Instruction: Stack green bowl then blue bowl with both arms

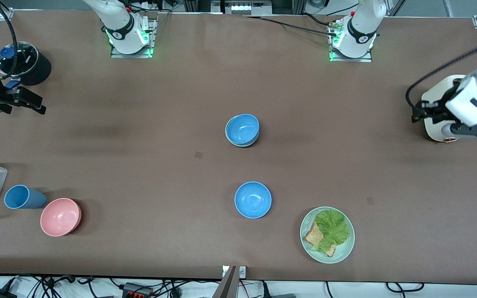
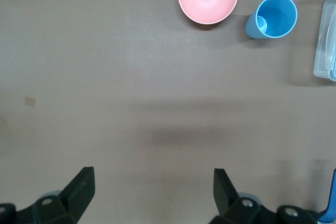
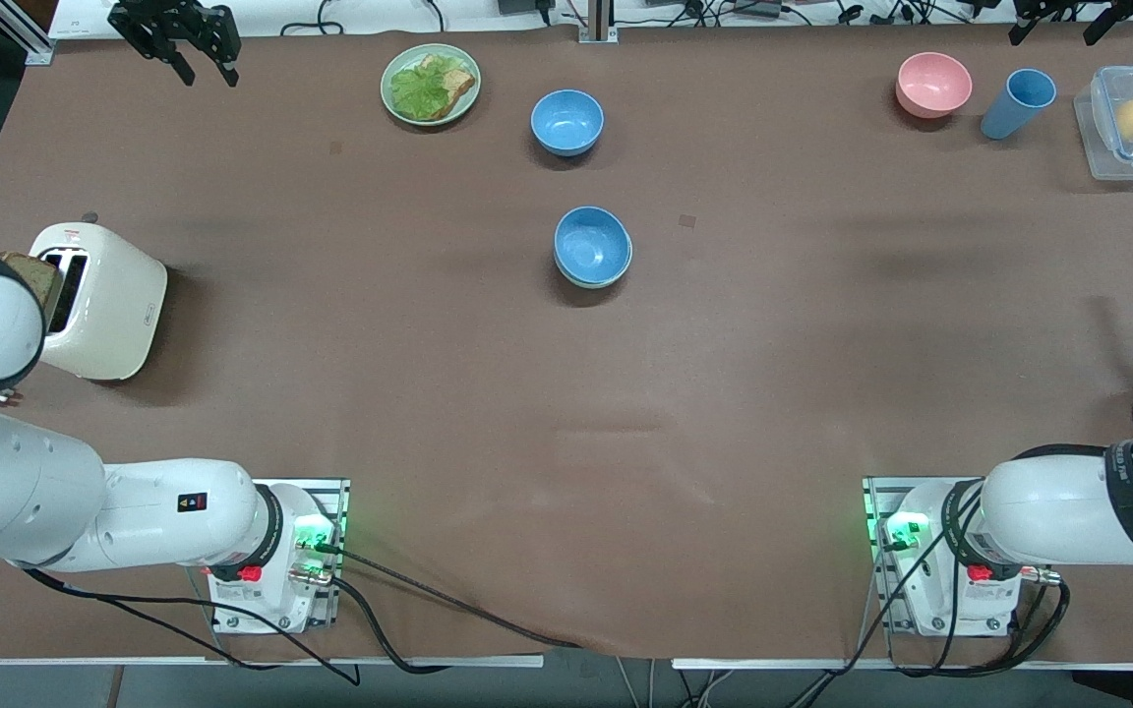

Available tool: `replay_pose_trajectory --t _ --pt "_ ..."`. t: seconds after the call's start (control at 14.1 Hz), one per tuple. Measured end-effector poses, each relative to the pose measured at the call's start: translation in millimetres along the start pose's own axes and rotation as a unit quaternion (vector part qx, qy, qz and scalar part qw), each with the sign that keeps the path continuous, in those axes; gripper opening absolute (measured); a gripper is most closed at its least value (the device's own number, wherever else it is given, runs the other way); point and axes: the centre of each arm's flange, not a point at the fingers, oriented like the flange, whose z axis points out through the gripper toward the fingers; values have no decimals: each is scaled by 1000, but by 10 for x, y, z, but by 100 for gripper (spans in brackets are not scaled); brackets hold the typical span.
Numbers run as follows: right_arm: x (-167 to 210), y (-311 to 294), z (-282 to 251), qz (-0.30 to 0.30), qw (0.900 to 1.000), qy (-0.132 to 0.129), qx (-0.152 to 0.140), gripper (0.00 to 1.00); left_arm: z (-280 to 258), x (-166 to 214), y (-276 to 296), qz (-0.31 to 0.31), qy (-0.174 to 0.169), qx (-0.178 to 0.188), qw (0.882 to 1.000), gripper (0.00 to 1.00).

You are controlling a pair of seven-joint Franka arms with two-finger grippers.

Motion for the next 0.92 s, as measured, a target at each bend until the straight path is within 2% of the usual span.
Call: replay_pose_trajectory --t 0.21,0.28,0.92 --pt "0 0 0 0 1000 0 0 100 -112 -70 40 1 11 0 1000 96" --pt "0 0 0 0 1000 0 0 100 -111 -64 41 1 12 -1 1000 100" --pt "0 0 0 0 1000 0 0 100 -133 -32 201 15 14 -3 1000 100"
